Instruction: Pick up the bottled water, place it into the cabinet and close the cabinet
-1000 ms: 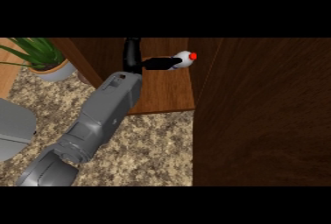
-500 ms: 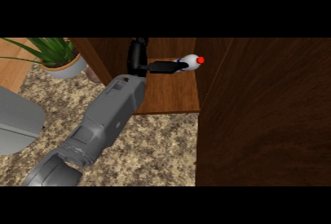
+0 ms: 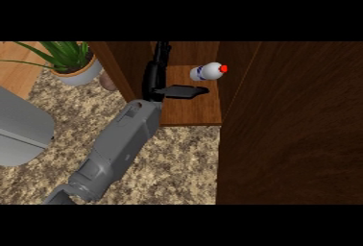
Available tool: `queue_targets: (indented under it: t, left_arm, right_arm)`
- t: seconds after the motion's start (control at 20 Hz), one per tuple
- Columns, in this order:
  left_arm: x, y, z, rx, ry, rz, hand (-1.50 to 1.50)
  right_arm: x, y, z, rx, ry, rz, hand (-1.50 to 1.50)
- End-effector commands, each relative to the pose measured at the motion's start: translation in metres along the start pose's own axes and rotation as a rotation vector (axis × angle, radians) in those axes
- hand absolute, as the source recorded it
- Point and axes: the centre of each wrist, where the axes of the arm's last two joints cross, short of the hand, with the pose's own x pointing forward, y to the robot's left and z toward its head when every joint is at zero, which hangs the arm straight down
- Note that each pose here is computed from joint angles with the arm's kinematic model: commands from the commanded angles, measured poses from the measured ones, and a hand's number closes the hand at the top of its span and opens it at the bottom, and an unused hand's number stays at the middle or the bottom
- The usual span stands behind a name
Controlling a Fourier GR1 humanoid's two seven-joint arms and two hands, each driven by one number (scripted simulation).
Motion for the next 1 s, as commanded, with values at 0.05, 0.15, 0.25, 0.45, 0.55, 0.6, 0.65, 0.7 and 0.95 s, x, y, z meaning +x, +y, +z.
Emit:
queue_targets:
  t: [0.05, 0.15, 0.25, 0.45, 0.55, 0.6, 0.65, 0.7, 0.95]
  left_arm:
    - [0.007, -0.013, 0.021, -0.096, 0.020, 0.145, -1.50]
    - [0.002, -0.017, 0.043, -0.138, 0.007, 0.174, -1.50]
    - [0.004, -0.019, 0.057, -0.146, 0.002, 0.223, -1.50]
    - [0.004, -0.020, 0.091, -0.180, -0.022, 0.267, -1.50]
    - [0.012, -0.014, 0.101, -0.211, -0.034, 0.264, -1.50]
    - [0.018, -0.016, 0.109, -0.198, -0.028, 0.286, -1.50]
    - [0.021, -0.009, 0.112, -0.233, -0.044, 0.302, -1.50]
    - [0.026, -0.021, 0.113, -0.232, -0.019, 0.298, -1.50]
    - [0.035, 0.024, 0.143, -0.236, 0.020, 0.306, 1.50]
  right_arm:
    - [0.021, 0.005, -0.003, -0.009, -0.019, 0.026, -1.50]
    - [0.004, 0.005, -0.001, -0.001, -0.021, 0.008, -1.50]
    - [0.019, 0.003, -0.005, -0.024, -0.019, 0.015, -1.50]
    - [0.021, 0.009, -0.002, -0.002, -0.024, 0.035, -1.50]
    - [0.035, 0.004, 0.002, -0.007, 0.000, 0.049, -1.50]
    - [0.020, 0.009, -0.001, -0.020, -0.012, 0.050, -1.50]
    - [0.019, 0.009, -0.005, 0.012, 0.001, 0.073, -1.50]
    - [0.032, 0.003, -0.005, 0.056, -0.007, 0.084, -1.50]
    - [0.039, 0.009, -0.006, 0.226, 0.018, 0.123, 1.50]
